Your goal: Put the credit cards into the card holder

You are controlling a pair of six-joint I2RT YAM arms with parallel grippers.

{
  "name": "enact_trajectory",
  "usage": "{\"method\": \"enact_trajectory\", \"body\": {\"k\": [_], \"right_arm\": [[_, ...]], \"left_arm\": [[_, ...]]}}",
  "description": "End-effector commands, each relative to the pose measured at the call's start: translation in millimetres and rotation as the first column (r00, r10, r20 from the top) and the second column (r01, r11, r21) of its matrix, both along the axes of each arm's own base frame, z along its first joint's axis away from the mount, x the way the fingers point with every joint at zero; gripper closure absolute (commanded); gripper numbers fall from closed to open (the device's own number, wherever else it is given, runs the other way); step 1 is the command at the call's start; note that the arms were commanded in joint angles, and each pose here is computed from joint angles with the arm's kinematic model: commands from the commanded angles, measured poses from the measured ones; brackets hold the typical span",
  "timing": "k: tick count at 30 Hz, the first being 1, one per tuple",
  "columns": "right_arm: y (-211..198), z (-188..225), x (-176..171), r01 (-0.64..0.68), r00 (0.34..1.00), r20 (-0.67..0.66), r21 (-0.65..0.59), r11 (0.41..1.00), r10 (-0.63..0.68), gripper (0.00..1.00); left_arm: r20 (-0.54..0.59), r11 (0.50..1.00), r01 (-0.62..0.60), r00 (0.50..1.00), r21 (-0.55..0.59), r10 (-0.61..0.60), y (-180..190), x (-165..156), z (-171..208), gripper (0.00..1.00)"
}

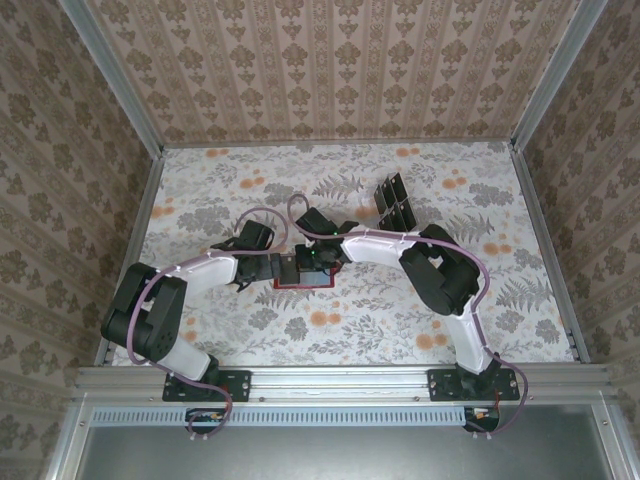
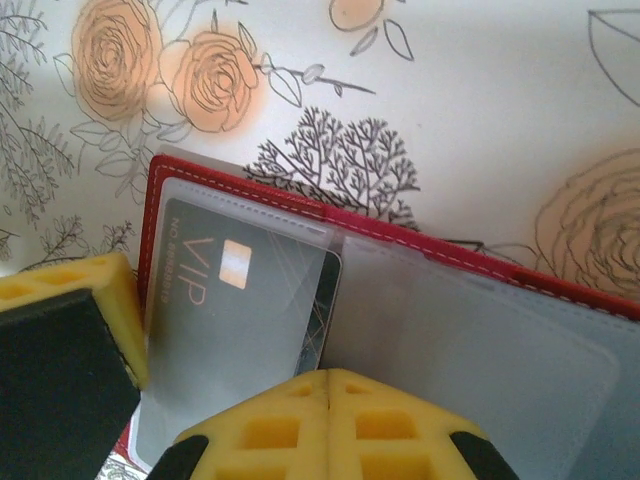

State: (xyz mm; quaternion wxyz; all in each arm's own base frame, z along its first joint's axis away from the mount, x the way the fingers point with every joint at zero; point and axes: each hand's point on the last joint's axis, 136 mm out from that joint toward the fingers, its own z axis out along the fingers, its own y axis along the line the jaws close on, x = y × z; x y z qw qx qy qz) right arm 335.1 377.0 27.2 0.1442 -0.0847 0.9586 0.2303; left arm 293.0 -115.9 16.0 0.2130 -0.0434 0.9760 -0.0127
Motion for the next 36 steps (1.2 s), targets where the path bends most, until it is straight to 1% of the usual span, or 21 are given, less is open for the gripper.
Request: {"method": "enact_trajectory", "body": {"k": [1, 6, 12, 15, 20, 25, 36], "right_arm": [[-16, 13, -3, 0.007, 1.000, 0.023, -0.012, 1.000, -0.007, 0.94], [-35, 6, -3, 0.034, 0.999, 0.009, -0.026, 0.999, -0.033, 0.94], [-44, 1, -3, 0.033, 0.999, 0.006, -0.047, 0.998, -0.033, 0.94], [-45, 5, -1, 0.032, 0.999, 0.019, -0.050, 0.998, -0.031, 0.94], [-35, 27, -1, 0.016, 0.999, 0.045, 0.011, 1.000, -0.016, 0.94], [-25, 39, -3, -0.002, 0.998, 0.063, 0.035, 0.999, -0.001, 0.95], [-5, 23, -13, -0.021, 1.000, 0.024, 0.047, 0.999, 0.020, 0.96]], "left_arm": [[-0.048, 0.999, 0.015, 0.999, -0.037, -0.017, -9, -10, -14, 0.00], [-0.049, 0.999, 0.015, 0.999, -0.034, -0.016, -8, -10, -15, 0.00], [-0.051, 0.999, 0.017, 0.999, -0.031, -0.018, -8, -10, -15, 0.00], [-0.048, 0.999, 0.018, 0.999, -0.030, -0.019, -7, -10, -14, 0.00], [-0.037, 0.999, 0.022, 0.999, -0.030, -0.023, -7, -9, -9, 0.00], [-0.036, 0.999, 0.020, 0.999, -0.029, -0.021, -7, -9, -9, 0.00], [-0.041, 0.999, 0.019, 0.999, -0.027, -0.021, -6, -10, -11, 0.00]]}}
